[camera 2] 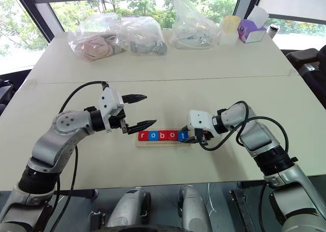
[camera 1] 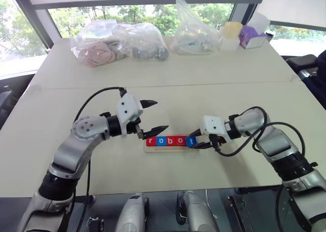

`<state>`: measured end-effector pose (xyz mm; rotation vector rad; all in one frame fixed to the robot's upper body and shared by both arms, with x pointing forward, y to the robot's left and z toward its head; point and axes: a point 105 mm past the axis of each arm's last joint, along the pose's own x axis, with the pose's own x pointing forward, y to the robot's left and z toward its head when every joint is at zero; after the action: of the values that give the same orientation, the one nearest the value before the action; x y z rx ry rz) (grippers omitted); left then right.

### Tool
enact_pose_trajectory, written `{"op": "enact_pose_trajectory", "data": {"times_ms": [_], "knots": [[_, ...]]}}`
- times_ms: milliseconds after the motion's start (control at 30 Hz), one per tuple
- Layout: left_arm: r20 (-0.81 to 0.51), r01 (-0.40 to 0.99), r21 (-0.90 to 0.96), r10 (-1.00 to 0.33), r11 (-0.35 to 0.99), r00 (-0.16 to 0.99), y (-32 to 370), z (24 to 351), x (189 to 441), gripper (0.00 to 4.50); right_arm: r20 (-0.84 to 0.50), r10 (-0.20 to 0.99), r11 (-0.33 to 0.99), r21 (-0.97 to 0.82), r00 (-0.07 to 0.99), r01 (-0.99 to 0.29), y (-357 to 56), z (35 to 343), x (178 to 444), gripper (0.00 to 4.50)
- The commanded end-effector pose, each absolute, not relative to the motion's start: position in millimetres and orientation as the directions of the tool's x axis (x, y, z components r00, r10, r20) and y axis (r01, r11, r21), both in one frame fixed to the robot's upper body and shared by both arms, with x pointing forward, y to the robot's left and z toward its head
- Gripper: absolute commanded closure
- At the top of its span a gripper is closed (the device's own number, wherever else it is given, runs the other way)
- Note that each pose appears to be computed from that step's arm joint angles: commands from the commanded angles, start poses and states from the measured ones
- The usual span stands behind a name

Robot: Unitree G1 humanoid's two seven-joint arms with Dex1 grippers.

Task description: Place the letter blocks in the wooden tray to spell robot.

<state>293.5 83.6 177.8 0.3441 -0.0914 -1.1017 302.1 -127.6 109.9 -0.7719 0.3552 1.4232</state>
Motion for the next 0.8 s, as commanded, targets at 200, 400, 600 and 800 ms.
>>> {"op": "enact_pose_trajectory", "data": {"times_ms": [200,400,600,800], "knots": [[-0.057,0.833,0.36,-0.881,0.42,0.469,87,192,292,0.0,-0.642,0.748,-0.035,-0.29,0.168,-0.956,-131,122,308,3.34],[-0.055,0.834,0.359,-0.882,0.419,0.468,86,192,292,0.0,-0.623,0.763,-0.007,-0.277,0.174,-0.961,-132,130,308,3.34],[-0.053,0.835,0.36,-0.885,0.415,0.462,84,193,292,0.0,-0.628,0.757,-0.003,-0.277,0.179,-0.961,-133,127,307,3.34],[-0.054,0.836,0.363,-0.886,0.412,0.46,84,193,293,0.0,-0.627,0.757,0.002,-0.281,0.185,-0.96,-132,126,309,3.34]]}}
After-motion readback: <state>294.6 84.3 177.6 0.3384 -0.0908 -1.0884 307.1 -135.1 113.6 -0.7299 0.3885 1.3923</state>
